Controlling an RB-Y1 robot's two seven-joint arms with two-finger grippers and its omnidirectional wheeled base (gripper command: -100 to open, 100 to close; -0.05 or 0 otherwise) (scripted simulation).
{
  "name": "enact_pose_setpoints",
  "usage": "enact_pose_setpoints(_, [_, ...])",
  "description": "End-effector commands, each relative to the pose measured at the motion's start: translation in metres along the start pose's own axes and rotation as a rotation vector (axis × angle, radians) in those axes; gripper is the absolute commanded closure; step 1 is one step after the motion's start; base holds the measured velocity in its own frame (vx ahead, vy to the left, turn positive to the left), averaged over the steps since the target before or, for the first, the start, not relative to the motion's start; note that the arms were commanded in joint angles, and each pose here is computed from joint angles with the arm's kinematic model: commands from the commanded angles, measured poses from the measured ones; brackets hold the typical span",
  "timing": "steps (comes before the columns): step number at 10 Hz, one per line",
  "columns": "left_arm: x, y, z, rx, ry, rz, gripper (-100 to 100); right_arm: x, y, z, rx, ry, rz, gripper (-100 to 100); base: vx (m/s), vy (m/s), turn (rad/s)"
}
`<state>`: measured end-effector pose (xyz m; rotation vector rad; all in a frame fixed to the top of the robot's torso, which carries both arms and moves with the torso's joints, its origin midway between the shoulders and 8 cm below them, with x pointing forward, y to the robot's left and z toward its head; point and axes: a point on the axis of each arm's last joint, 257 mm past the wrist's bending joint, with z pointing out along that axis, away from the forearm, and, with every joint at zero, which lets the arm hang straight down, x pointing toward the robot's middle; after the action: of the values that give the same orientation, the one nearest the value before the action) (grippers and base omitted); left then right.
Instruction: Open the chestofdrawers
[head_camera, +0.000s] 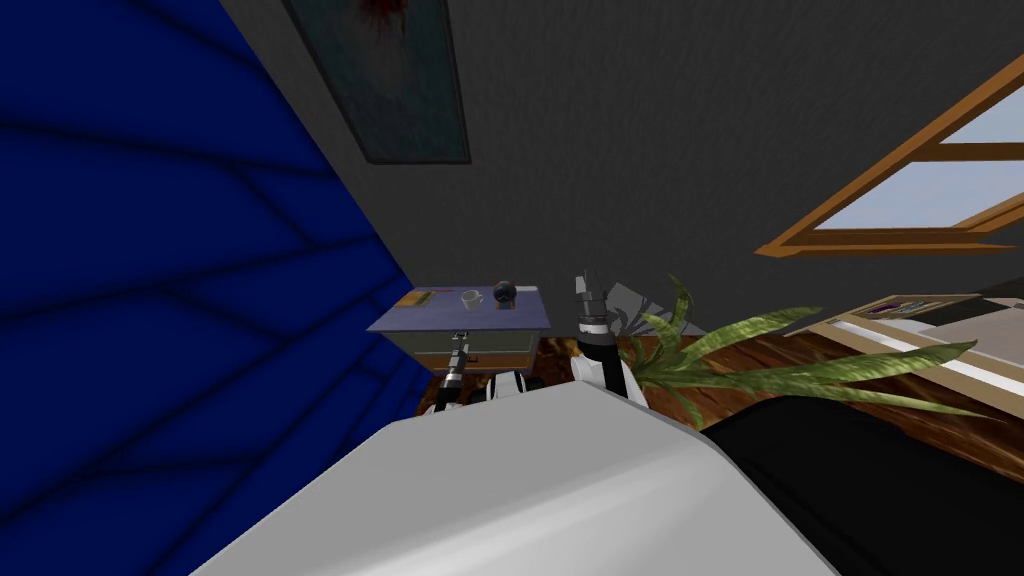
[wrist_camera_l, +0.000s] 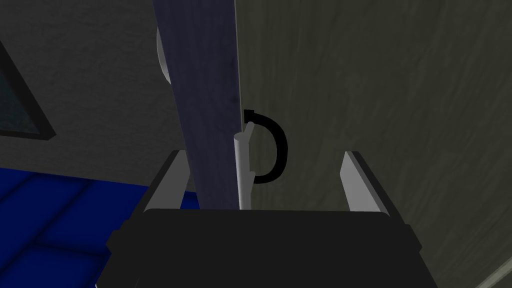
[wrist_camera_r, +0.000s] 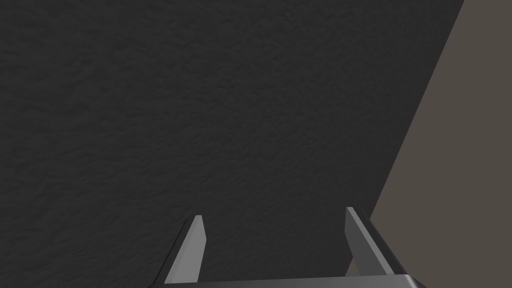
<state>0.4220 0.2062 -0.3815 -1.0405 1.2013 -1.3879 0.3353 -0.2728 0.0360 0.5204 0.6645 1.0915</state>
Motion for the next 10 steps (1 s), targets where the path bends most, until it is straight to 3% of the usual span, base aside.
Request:
enact_pose_setpoints(1, [-0.001,-0.003,0.014,0.0,0.0,0.0,-100,0.0,0.0,0.0,0.0,0.0,0.0,0,0.011,-0.002,0.001])
enact_pose_setpoints(2, [-0.002,-0.005,0.022,0.0,0.0,0.0,-100,0.0,0.0,0.0,0.0,0.0,0.0,0,0.02,-0.008,-0.002])
enact_pose_setpoints(3, [-0.002,-0.004,0.016,0.002,0.0,0.0,-100,0.0,0.0,0.0,0.0,0.0,0.0,0,0.011,-0.005,-0.002])
enact_pose_setpoints(4, [0.0,-0.001,0.002,0.0,0.0,0.0,100,0.0,0.0,0.0,0.0,0.0,0.0,0,-0.008,0.001,0.002])
enact_pose_setpoints(6, [0.0,0.0,0.0,0.0,0.0,0.0,100,0.0,0.0,0.0,0.0,0.0,0.0,0,-0.012,0.01,0.003])
enact_pose_setpoints(7, [0.0,-0.007,0.007,0.026,0.001,0.0,100,0.0,0.0,0.0,0.0,0.0,0.0,0,-0.017,0.0,0.003])
enact_pose_setpoints(10, [0.0,-0.004,0.018,0.001,0.008,-0.003,100,0.0,0.0,0.0,0.0,0.0,0.0,0,-0.142,0.019,0.019])
